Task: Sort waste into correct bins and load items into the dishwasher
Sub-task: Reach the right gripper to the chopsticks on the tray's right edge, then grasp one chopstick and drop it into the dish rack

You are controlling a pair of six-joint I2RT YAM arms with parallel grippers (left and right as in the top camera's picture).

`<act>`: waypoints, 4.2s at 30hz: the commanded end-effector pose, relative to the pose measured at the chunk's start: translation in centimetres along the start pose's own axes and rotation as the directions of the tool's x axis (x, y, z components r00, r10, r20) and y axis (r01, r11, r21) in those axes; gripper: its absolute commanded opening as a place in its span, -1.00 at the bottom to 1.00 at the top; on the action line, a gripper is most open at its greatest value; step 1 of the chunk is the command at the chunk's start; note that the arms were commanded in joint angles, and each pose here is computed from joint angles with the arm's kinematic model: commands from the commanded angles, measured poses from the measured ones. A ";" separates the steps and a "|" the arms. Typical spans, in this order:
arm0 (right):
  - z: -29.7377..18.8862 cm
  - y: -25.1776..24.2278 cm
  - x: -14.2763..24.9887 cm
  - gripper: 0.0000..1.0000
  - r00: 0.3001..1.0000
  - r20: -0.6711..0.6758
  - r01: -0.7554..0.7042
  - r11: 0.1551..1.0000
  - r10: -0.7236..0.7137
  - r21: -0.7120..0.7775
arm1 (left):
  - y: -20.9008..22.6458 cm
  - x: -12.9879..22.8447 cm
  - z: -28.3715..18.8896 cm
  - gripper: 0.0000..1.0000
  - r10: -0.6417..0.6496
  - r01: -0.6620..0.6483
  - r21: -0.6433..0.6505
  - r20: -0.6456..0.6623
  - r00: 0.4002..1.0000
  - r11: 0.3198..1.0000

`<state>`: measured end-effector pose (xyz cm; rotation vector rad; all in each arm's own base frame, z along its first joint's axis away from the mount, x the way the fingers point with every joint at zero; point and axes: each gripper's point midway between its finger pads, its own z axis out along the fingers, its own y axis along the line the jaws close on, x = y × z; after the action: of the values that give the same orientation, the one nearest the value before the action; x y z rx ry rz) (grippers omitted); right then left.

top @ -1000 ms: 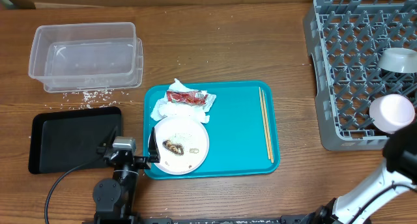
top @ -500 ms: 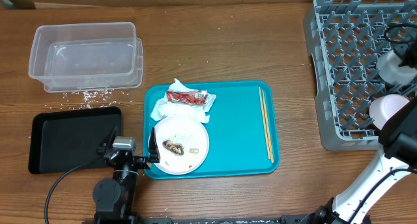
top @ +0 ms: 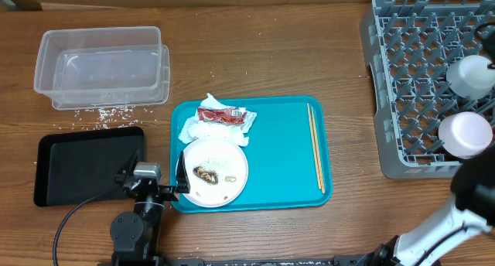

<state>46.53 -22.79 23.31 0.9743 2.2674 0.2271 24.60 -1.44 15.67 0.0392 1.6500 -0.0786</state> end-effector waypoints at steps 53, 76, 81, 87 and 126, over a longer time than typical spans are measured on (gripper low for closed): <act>4.4 8.4 44.3 -0.16 0.586 -0.553 0.671 0.737 -0.592 -0.078 | 0.1 0.1 0.0 1.00 -0.009 0.009 -0.008 0.004 1.000 1.000; 2.6 10.3 43.0 -0.92 0.573 -0.577 0.658 0.746 -0.581 -0.098 | 0.1 0.1 0.0 1.00 -0.009 0.009 -0.008 0.004 1.000 1.000; -0.3 15.0 34.9 -0.92 0.597 -0.452 0.717 0.694 -0.663 -0.070 | 0.1 0.1 0.0 1.00 -0.009 0.009 -0.008 0.004 1.000 1.000; -3.4 16.1 22.2 -0.92 0.680 -0.260 0.724 0.684 -0.686 0.089 | 0.1 0.1 0.0 1.00 -0.009 0.009 -0.008 0.004 1.000 1.000; -0.4 10.8 10.0 -0.70 0.835 -0.045 0.545 0.836 -0.548 -0.060 | 0.1 0.1 0.0 1.00 -0.009 0.009 -0.008 0.004 1.000 1.000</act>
<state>47.24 -8.79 19.31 0.2216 2.5629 0.0040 24.60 -1.43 15.67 0.0389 1.6503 -0.0783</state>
